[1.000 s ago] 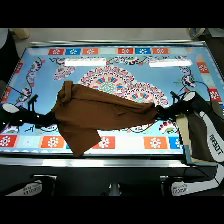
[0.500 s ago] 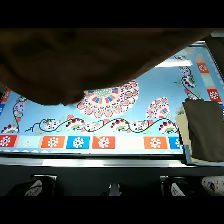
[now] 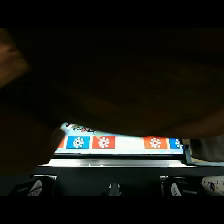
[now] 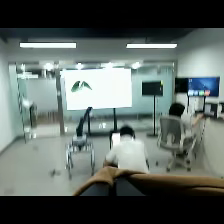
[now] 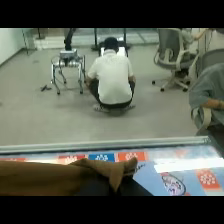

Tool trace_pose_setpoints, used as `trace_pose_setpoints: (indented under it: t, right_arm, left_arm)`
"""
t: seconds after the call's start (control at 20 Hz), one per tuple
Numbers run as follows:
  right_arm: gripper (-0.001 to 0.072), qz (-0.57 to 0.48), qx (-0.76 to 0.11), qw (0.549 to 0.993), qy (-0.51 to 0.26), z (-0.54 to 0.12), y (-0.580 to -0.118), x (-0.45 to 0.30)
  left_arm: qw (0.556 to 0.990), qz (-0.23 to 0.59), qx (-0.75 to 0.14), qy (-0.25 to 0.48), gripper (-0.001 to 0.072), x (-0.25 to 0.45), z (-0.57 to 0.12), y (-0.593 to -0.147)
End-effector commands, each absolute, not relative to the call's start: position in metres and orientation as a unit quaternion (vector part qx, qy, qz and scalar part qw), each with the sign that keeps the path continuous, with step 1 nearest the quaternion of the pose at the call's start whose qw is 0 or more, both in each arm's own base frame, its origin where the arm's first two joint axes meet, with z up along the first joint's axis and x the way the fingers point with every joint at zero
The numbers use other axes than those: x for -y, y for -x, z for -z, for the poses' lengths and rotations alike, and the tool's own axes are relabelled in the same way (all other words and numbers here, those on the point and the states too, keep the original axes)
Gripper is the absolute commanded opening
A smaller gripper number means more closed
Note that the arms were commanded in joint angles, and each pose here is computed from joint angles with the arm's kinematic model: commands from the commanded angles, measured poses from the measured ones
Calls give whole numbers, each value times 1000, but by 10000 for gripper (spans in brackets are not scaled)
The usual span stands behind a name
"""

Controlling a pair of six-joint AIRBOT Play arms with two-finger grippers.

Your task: Fold the shirts.

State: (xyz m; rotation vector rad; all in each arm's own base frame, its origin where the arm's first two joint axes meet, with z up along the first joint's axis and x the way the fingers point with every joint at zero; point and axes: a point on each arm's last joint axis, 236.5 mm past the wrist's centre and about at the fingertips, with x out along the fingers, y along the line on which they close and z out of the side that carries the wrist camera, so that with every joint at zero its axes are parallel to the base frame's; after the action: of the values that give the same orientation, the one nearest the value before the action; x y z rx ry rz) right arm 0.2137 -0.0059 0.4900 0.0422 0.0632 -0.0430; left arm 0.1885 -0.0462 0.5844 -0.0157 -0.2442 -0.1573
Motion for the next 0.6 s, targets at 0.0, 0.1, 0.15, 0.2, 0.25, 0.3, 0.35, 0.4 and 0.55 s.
trace_pose_setpoints:
  t: [0.0, 0.1, 0.15, 0.2, 0.25, 0.3, 0.35, 0.4, 0.55]
  right_arm:
    - [18, 31, -187, 981, -33, -418, -247, 16]
    - [18, 27, -329, 943, -46, -348, -285, 23]
    - [18, 24, -394, 917, -52, -313, -303, 26]
    - [17, 20, -450, 891, -58, -279, -324, 29]
    - [17, 16, -499, 864, -66, -239, -348, 32]
    - [17, 7, -538, 840, -72, -202, -369, 32]
    - [17, 2, -572, 816, -83, -161, -391, 33]
    - [17, -2, -597, 796, -95, -120, -412, 33]
    - [18, -23, -603, 782, -153, -34, -476, 21]
  left_arm:
    - [997, 76, 4, 3, 24, 35, -530, -238]
    - [988, 84, -124, 21, 24, 24, -463, -291]
    - [976, 89, -196, 37, 24, 18, -418, -319]
    - [960, 93, -260, 55, 24, 13, -373, -342]
    - [939, 99, -321, 72, 24, 10, -324, -365]
    - [918, 110, -372, 78, 24, 11, -276, -382]
    - [897, 119, -417, 88, 24, 15, -226, -399]
    - [879, 121, -450, 101, 24, 18, -181, -413]
    - [841, 106, -513, 135, 24, 22, -66, -452]
